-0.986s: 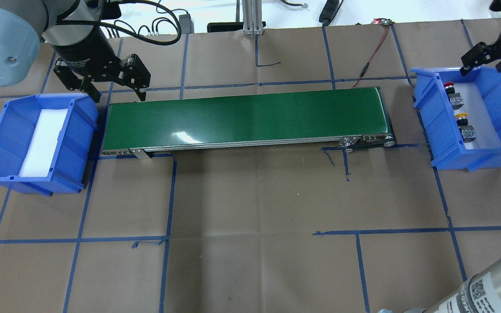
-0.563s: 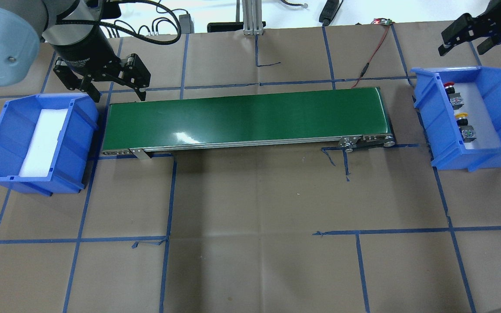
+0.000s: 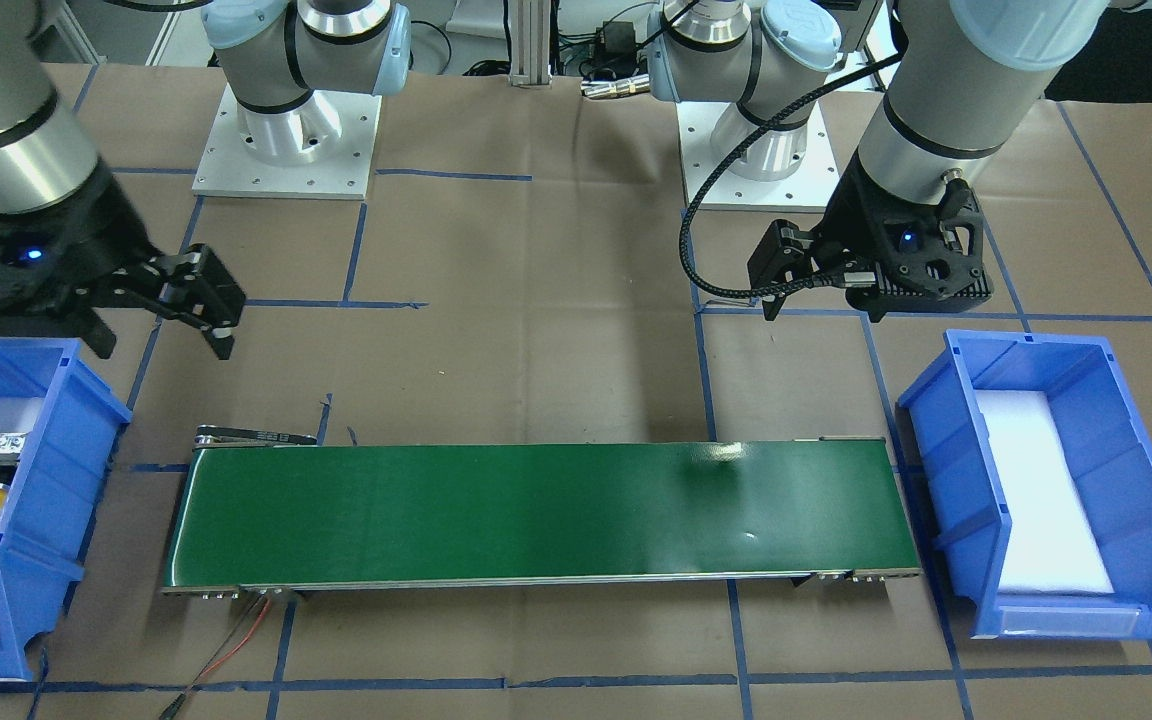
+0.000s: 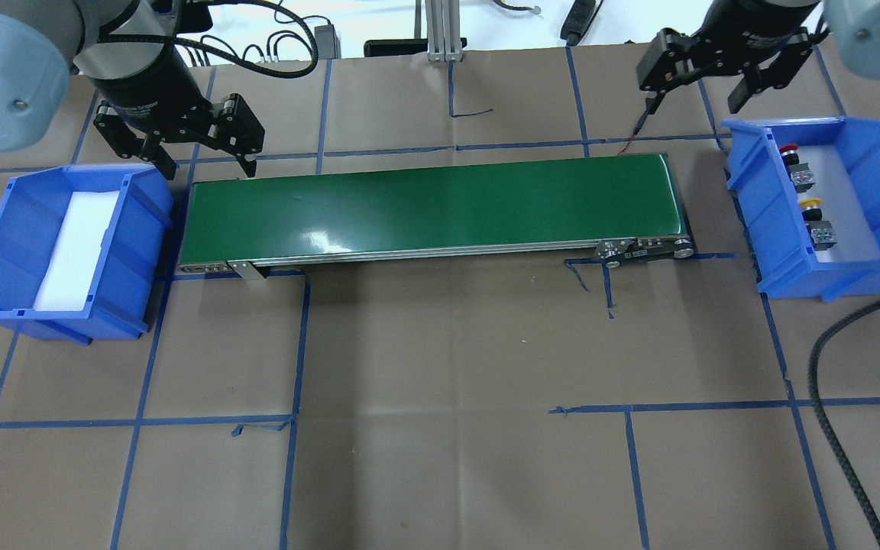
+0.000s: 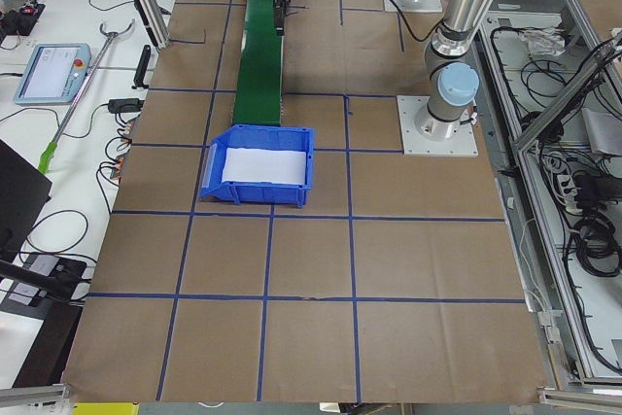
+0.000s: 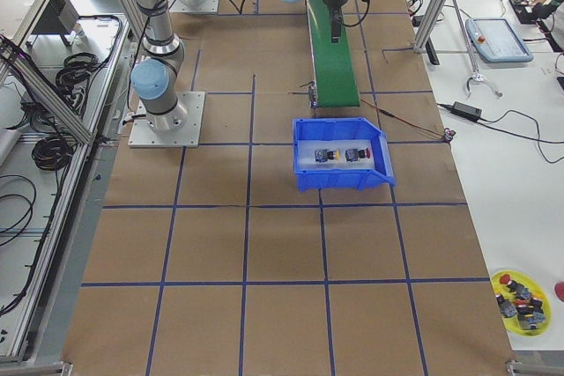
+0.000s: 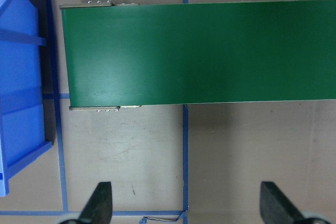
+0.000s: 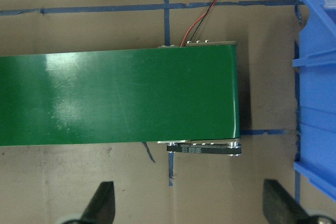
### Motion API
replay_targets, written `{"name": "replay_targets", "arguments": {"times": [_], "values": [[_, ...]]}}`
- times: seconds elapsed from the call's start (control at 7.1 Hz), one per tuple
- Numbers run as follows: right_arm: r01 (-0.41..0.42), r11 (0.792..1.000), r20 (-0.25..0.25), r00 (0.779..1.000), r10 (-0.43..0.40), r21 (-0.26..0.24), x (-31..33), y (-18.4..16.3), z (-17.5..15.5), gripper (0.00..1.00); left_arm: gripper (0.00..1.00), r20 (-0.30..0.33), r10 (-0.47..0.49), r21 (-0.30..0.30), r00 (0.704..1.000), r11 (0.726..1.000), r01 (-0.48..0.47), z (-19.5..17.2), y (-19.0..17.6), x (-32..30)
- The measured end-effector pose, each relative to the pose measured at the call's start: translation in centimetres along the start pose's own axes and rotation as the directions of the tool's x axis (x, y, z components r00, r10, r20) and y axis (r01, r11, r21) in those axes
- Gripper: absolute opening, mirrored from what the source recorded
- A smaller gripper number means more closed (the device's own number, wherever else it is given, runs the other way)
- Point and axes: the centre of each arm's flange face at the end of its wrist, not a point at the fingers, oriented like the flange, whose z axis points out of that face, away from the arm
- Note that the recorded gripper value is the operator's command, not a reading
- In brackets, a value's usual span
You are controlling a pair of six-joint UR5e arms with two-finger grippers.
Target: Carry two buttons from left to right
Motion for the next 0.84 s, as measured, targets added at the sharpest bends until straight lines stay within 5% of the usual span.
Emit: {"name": "replay_targets", "arguments": {"times": [0.84], "values": [[0.022, 1.000, -0.016, 1.000, -0.022, 0.003, -3.5, 5.7, -0.9, 1.00, 1.00, 0.000, 0.000, 0.001, 1.000, 1.000, 0.000, 0.0, 0.0, 0.0]]}}
